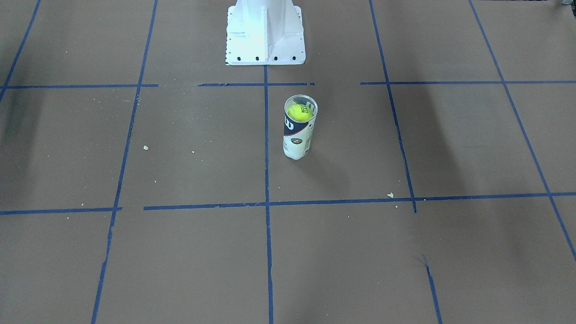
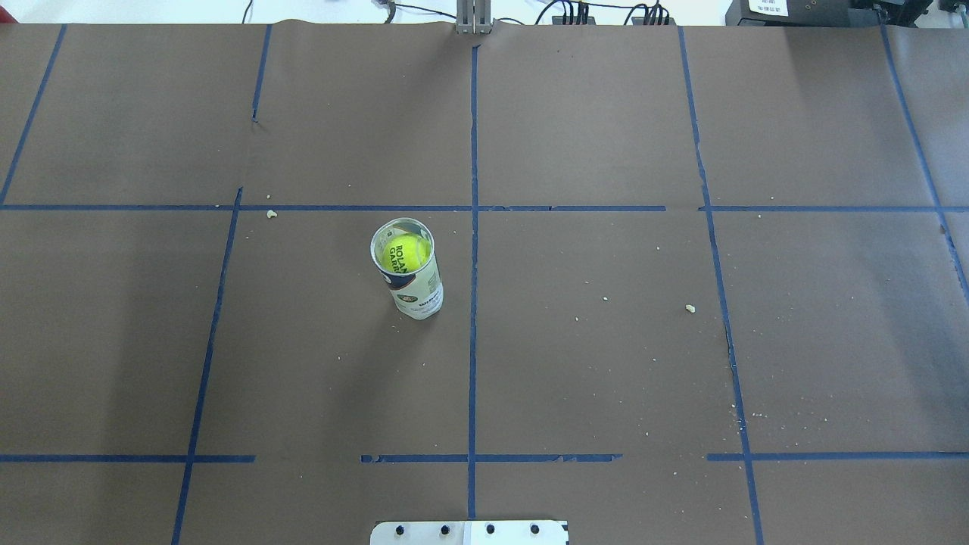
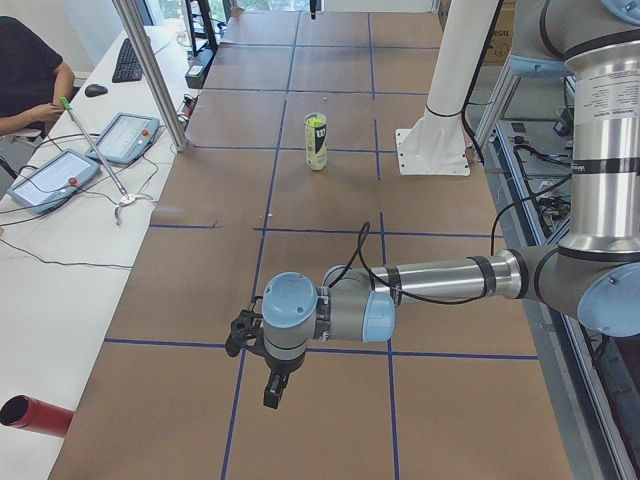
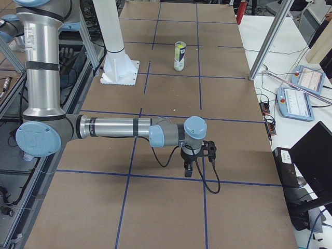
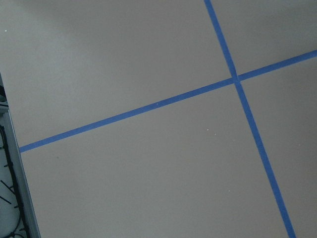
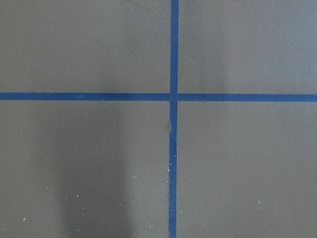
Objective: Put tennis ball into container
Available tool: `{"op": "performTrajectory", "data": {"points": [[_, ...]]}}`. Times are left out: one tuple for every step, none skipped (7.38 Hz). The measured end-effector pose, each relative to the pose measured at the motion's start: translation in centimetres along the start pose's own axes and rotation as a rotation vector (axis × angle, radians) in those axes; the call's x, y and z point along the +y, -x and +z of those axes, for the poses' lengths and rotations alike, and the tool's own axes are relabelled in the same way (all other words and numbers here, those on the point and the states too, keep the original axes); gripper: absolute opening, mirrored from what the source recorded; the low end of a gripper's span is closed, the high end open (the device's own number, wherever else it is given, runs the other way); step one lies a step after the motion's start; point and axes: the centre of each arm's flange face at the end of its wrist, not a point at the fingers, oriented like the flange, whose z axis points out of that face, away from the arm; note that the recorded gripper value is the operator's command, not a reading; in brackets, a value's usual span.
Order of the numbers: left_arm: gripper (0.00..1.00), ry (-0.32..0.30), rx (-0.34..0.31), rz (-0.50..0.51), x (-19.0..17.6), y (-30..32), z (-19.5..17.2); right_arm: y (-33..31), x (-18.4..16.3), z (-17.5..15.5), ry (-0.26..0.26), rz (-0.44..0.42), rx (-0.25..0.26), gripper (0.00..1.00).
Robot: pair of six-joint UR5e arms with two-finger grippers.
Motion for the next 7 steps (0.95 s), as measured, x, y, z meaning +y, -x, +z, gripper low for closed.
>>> {"op": "performTrajectory", "data": {"points": [[1.00, -0.020, -0.003, -0.057, -0.6, -0.8, -1.0, 0.0, 0.0, 0.0, 0.000, 0.000, 0.000, 1.00], [1.00, -0.033, -0.003, -0.092, -1.0, -1.4, -1.6, 0.0, 0.0, 0.0, 0.000, 0.000, 0.000, 1.00], [1.00, -0.040, -0.003, -0.110, -1.3, -1.9, -1.9, 0.0, 0.0, 0.0, 0.000, 0.000, 0.000, 1.00], [1.00, -0.041, 0.000, -0.125, -1.6, -2.4, -1.9, 0.0, 0.0, 0.0, 0.000, 0.000, 0.000, 1.00], [1.00, -0.038, 0.002, -0.131, -1.8, -2.9, -1.8, 0.0, 0.0, 0.0, 0.000, 0.000, 0.000, 1.00], [1.00, -0.035, 0.006, -0.133, -1.8, -3.1, -1.7, 0.0, 0.0, 0.0, 0.000, 0.000, 0.000, 1.00], [1.00, -0.032, 0.012, -0.133, -1.8, -3.3, -1.6, 0.0, 0.0, 0.0, 0.000, 0.000, 0.000, 1.00]]}}
